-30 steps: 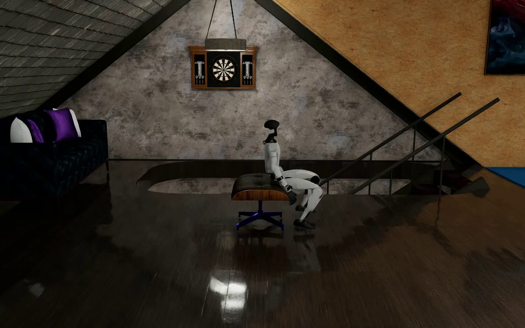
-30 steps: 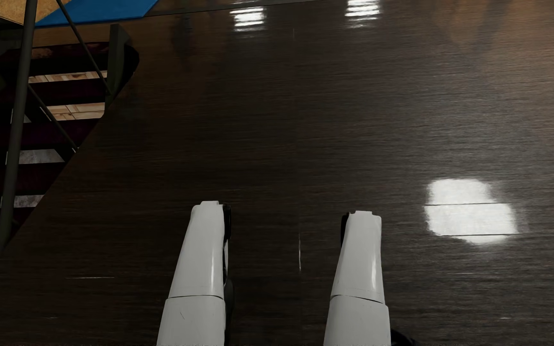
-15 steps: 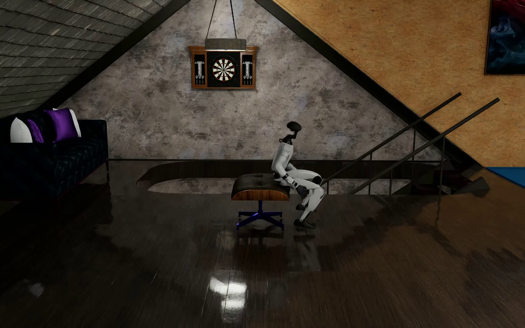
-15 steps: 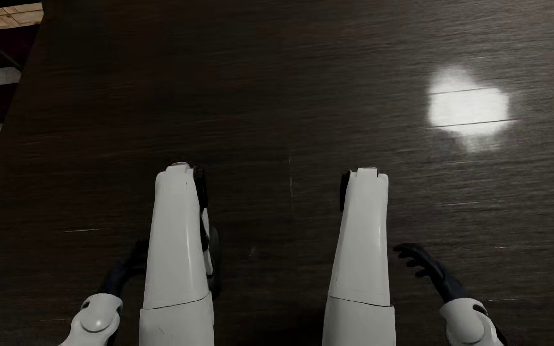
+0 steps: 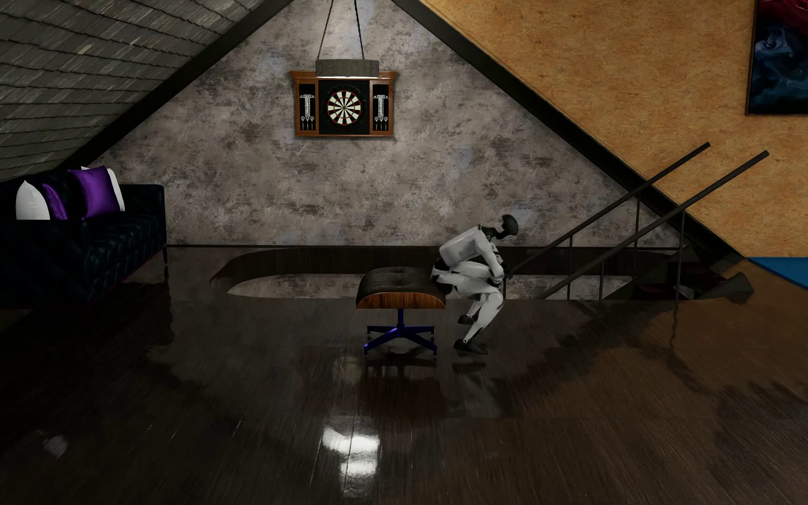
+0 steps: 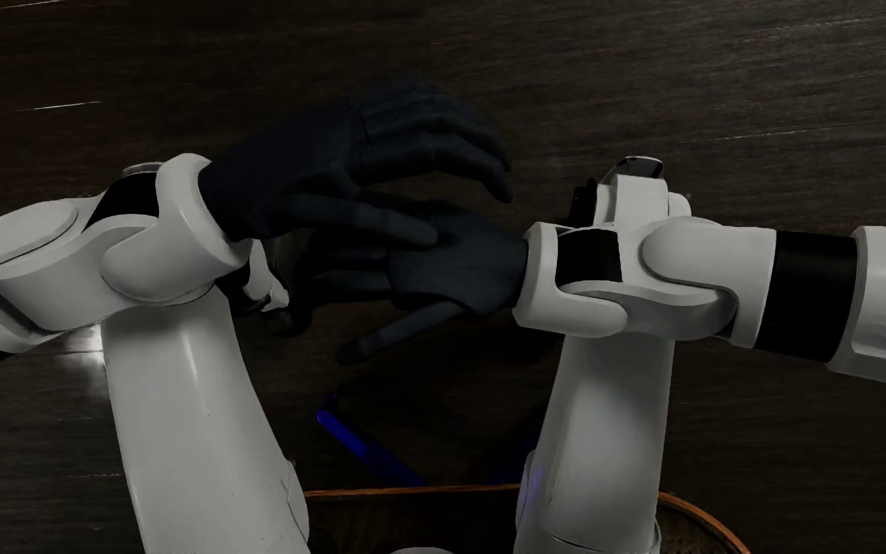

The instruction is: Get up from the chair

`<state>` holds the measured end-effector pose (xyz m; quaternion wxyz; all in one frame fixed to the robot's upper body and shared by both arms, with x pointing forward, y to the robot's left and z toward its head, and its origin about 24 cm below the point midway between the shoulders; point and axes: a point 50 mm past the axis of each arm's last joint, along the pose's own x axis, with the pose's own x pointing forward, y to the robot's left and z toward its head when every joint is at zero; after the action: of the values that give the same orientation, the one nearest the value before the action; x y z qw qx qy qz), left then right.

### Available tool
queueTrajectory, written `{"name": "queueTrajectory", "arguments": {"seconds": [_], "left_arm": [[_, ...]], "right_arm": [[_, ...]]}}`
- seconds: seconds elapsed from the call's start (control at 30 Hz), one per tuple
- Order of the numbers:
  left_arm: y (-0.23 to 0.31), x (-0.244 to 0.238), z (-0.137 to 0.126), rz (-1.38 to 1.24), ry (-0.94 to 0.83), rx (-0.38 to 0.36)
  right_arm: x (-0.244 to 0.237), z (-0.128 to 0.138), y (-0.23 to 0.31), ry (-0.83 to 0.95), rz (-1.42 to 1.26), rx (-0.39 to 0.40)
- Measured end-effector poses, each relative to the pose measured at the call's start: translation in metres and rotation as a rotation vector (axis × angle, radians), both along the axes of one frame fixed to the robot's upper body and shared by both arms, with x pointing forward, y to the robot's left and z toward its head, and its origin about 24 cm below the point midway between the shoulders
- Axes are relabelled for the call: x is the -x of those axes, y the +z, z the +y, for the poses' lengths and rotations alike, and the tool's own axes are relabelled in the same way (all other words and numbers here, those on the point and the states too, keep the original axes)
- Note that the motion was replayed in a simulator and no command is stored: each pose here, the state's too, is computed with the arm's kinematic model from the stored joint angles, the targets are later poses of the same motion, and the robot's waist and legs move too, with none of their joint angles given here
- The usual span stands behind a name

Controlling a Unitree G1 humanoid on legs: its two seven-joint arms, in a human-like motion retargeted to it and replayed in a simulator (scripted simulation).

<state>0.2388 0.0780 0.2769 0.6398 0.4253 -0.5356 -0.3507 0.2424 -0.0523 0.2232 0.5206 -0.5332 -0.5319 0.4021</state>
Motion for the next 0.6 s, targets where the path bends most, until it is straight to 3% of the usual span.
{"name": "queueTrajectory", "arguments": {"seconds": [0.13, 0.23, 0.37, 0.43, 0.5, 0.53, 0.6], "left_arm": [[-0.02, -0.029, -0.005, 0.045, 0.09, 0.004], [-0.065, -0.073, -0.003, 0.182, 0.275, -0.087], [-0.173, -0.115, -0.002, 0.529, 0.52, -0.337], [-0.237, -0.106, -0.004, 0.753, 0.597, -0.501], [-0.287, -0.082, 0.001, 0.991, 0.642, -0.571], [-0.306, -0.069, 0.009, 1.103, 0.671, -0.548], [-0.341, -0.039, 0.035, 1.331, 0.764, -0.43]], "right_arm": [[-0.028, 0.001, -0.015, -0.107, 0.012, -0.041], [-0.066, -0.004, -0.056, -0.305, 0.104, 0.008], [-0.098, -0.011, -0.151, -0.595, 0.415, 0.213], [-0.085, -0.015, -0.202, -0.676, 0.626, 0.385], [-0.068, -0.037, -0.247, -0.877, 0.931, 0.337], [-0.056, -0.048, -0.264, -0.947, 1.051, 0.29], [-0.03, -0.069, -0.286, -1.008, 1.227, 0.194]]}}
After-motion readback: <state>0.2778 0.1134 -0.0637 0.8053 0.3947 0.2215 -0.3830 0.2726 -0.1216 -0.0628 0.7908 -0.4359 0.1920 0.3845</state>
